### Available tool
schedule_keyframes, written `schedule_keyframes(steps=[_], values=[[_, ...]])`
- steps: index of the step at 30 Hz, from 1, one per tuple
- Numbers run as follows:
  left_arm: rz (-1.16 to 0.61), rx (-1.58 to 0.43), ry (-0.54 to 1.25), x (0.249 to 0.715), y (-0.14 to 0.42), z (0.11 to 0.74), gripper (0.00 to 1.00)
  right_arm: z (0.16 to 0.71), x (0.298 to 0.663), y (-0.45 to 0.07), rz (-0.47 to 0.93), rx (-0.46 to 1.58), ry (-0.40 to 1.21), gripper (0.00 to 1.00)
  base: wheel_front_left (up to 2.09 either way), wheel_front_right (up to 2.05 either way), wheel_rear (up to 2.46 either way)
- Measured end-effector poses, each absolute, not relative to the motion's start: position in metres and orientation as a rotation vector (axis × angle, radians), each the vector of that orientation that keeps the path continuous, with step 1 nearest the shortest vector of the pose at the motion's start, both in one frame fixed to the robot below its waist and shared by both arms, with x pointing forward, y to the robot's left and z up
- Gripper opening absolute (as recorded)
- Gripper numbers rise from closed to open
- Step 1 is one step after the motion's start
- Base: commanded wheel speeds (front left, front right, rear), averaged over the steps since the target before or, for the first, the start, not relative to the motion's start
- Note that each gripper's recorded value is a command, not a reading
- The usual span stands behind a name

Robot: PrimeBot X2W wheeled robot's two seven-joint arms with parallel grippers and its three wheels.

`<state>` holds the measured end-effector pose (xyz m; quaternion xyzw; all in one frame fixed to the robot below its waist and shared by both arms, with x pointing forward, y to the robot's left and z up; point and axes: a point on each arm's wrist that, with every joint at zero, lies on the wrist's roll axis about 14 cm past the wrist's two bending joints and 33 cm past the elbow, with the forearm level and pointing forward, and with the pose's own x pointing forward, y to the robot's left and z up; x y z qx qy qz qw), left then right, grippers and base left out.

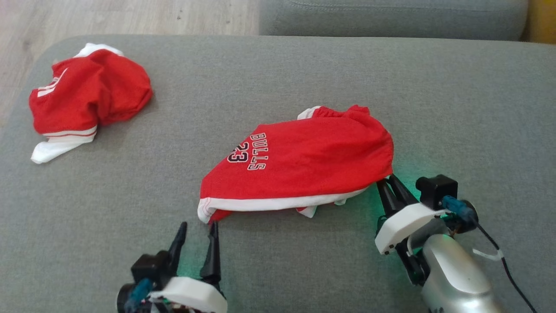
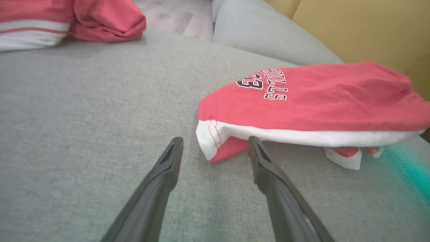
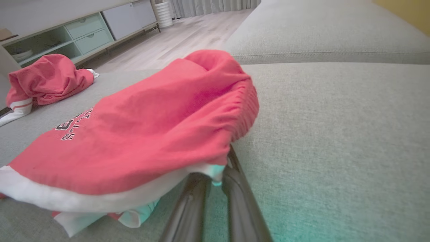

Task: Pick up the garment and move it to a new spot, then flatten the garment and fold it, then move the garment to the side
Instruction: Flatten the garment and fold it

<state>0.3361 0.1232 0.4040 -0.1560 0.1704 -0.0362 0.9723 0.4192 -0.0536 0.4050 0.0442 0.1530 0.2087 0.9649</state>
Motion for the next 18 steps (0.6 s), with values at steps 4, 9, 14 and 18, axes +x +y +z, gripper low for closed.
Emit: schedule_keyframes(steps=[4, 9, 14, 18], values=[[-0.09, -0.35, 0.392, 0.342, 0.114, 0.396, 1.0, 0.407, 0.419, -0.057, 0.417, 0.086, 0.296, 0.0, 0.0, 0.0, 0.0], [-0.095, -0.386, 0.421, 0.354, 0.11, 0.389, 1.0, 0.406, 0.418, -0.061, 0.408, 0.084, 0.294, 0.0, 0.0, 0.0, 0.0], [-0.111, -0.404, 0.436, 0.361, 0.107, 0.386, 1.0, 0.407, 0.42, -0.064, 0.399, 0.079, 0.292, 0.0, 0.0, 0.0, 0.0], [-0.132, -0.424, 0.441, 0.365, 0.102, 0.386, 0.36, 0.408, 0.421, -0.068, 0.391, 0.074, 0.289, 0.0, 0.0, 0.0, 0.0]])
